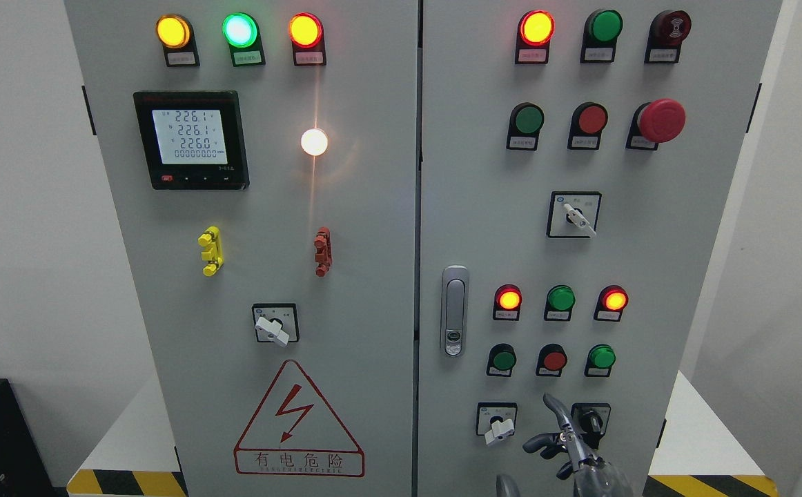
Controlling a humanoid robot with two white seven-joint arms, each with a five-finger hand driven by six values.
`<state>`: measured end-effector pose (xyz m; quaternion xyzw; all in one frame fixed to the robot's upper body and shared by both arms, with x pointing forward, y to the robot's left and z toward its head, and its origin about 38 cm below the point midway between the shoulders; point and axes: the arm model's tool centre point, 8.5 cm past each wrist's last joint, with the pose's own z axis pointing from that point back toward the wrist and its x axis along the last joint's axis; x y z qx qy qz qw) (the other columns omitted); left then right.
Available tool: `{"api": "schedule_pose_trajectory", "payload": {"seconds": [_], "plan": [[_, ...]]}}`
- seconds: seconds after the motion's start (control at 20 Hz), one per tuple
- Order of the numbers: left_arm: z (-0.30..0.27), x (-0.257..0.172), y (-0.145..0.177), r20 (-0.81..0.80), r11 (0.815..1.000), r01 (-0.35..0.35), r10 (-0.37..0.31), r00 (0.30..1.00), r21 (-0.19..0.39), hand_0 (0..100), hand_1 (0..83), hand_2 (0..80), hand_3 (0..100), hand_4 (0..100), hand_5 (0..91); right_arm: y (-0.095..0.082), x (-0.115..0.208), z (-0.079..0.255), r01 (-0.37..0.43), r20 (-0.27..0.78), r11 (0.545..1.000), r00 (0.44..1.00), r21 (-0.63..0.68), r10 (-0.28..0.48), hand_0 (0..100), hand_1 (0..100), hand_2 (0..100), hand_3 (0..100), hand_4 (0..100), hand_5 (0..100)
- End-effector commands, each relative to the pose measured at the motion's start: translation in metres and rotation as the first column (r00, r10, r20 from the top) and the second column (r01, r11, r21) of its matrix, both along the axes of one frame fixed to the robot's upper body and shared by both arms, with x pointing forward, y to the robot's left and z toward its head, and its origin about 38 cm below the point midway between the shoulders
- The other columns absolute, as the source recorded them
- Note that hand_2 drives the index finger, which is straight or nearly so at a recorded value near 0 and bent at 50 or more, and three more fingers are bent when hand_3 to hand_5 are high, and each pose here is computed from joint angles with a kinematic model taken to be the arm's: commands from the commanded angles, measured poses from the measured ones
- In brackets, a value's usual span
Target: Press green start button
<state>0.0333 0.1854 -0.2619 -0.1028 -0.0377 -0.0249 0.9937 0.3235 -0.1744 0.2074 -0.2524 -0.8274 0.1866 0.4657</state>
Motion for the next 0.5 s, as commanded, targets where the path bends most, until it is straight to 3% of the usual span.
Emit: {"api": "schedule_pose_trajectory", "payload": {"seconds": [0.0,0.05,0.15,0.45], "plan": [[0.0003,0.0095,-0.0018,0.027,1.000,0.000,0.000,1.000,-0.008,12,55.6,0.0,0,0,0.0,-0.0093,-0.0110,0.0150,-0.078,0.023,0.984,0.997,0.162,0.075,3,31,0,15,17,21],[0.0002,0.0095,-0.0016,0.027,1.000,0.000,0.000,1.000,-0.006,12,55.6,0.0,0,0,0.0,-0.0096,-0.0111,0.0142,-0.095,0.019,0.978,0.995,0.187,0.093,0,30,0,13,15,18],[0.0002,0.0095,-0.0016,0.027,1.000,0.000,0.000,1.000,-0.006,12,55.6,0.0,0,0,0.0,-0.0117,-0.0110,0.0142,-0.119,0.017,0.966,0.993,0.229,0.118,0,23,0,6,5,2],[0.0002,0.0095,-0.0016,0.027,1.000,0.000,0.000,1.000,-0.006,12,55.6,0.0,0,0,0.0,-0.0122,-0.0114,0.0122,-0.173,0.008,0.939,0.984,0.298,0.179,0,3,0,0,0,0]]}}
